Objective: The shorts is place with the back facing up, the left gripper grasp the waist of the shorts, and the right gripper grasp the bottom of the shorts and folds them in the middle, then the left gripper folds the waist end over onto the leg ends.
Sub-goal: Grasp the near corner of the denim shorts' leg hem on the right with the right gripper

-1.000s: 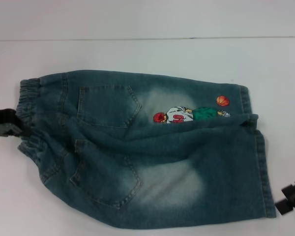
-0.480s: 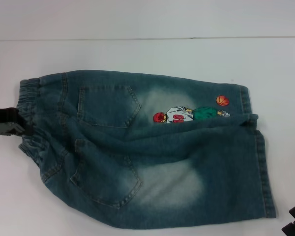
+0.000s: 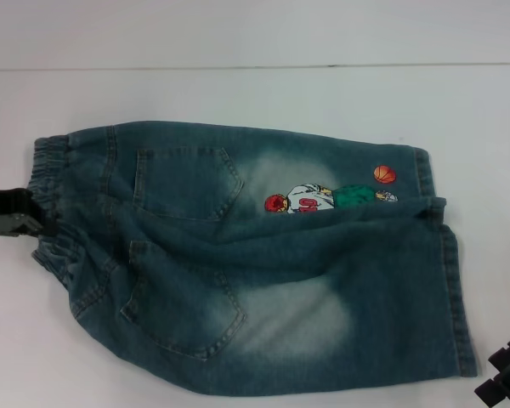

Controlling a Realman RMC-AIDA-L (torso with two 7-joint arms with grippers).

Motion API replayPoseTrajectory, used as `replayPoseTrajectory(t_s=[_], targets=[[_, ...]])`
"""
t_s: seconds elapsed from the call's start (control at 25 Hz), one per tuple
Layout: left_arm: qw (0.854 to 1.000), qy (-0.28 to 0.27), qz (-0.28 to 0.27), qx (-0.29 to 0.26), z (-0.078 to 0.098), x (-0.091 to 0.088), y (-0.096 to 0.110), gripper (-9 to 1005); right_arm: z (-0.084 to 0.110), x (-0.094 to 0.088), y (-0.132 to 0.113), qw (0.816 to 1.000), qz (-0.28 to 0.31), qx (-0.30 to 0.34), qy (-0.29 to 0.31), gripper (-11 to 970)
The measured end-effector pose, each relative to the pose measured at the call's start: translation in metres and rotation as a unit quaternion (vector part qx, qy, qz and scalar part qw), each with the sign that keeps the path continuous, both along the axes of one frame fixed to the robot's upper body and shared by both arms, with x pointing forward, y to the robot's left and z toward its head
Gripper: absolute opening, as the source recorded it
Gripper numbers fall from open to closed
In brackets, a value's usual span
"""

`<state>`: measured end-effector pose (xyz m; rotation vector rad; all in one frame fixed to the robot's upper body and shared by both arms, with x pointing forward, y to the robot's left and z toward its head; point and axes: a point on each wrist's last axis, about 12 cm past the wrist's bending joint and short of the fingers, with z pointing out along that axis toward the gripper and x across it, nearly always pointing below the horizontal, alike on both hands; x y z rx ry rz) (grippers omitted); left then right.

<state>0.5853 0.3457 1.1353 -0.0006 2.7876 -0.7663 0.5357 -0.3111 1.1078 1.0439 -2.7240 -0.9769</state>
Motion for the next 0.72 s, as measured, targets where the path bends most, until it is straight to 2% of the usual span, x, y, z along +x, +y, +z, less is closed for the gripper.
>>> replayPoseTrajectory(t_s=[0.32,0.72], targets=[[1.000,-0.002,-0.001,-0.001,0.001,0.001,-0.001,39,-0.004,0.000,0.011,1.000,0.016,0.004,0.006,938],[1.000,-0.005,-0.001,0.001,0.001,0.003,-0.003,38,-0.007,0.000,0.014,1.000,0.026,-0.005,0.013,939]])
